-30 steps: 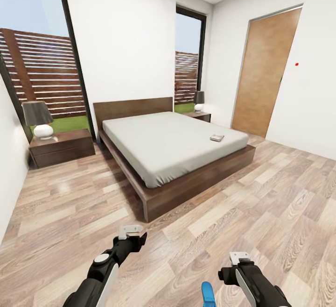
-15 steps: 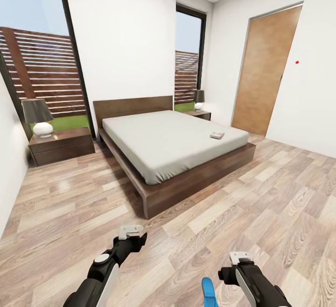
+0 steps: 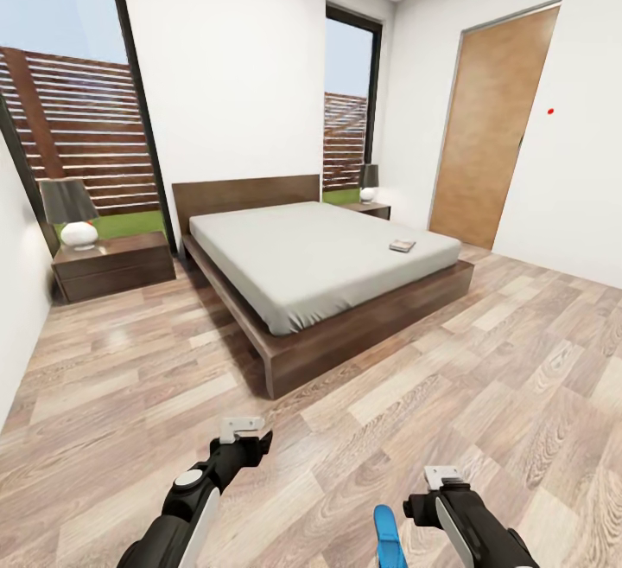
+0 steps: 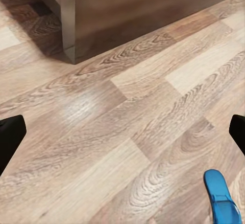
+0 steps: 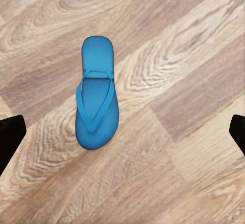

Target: In the bedroom, move the book from the bed onto either nightstand, and place the two sandals side by side next to the bed.

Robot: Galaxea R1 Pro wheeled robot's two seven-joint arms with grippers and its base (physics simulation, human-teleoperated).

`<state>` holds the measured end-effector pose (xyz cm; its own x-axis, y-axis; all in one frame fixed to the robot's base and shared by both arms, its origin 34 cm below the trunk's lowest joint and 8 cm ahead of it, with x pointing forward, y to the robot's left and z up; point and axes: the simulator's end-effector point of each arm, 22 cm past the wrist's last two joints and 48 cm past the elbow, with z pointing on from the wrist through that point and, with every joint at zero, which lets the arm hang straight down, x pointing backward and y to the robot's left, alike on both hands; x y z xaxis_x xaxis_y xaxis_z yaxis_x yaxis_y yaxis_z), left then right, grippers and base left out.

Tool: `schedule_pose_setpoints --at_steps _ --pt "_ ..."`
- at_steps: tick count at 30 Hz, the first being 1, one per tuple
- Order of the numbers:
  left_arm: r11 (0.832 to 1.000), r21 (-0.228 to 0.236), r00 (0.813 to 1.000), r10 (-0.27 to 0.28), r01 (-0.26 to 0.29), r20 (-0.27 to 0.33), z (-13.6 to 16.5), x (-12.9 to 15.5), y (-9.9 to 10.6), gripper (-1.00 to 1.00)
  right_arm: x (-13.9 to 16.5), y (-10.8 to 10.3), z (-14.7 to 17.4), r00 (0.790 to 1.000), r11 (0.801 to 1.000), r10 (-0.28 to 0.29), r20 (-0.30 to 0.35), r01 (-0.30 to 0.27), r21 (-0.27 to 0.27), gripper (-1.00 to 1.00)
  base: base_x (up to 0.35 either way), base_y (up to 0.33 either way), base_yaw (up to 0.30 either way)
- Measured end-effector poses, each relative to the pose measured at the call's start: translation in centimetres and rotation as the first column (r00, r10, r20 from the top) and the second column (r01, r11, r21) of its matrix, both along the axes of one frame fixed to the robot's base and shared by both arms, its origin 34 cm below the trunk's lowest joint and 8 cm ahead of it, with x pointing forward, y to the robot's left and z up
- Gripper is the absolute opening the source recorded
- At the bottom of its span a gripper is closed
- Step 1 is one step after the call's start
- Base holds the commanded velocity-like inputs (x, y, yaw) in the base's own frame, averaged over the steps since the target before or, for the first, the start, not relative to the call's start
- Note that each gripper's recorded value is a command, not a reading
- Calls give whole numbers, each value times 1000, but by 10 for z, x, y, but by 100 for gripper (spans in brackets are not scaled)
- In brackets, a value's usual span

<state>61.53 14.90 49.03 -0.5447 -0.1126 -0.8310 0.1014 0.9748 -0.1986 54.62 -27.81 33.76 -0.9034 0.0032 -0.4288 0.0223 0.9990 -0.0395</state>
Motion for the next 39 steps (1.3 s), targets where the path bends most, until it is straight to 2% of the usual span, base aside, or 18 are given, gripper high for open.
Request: schedule_pose_setpoints --at_steps 18,39 --pt "1000 -13 1000 -3 3 -1 -40 -11 -8 100 -11 -1 -41 1000 1000 -1 0 1 -1 100 0 0 0" --pt "1000 -16 997 -4 3 -79 -83 -18 -9 100 -27 0 -76 997 1000 0 -73 0 1 100 0 0 0"
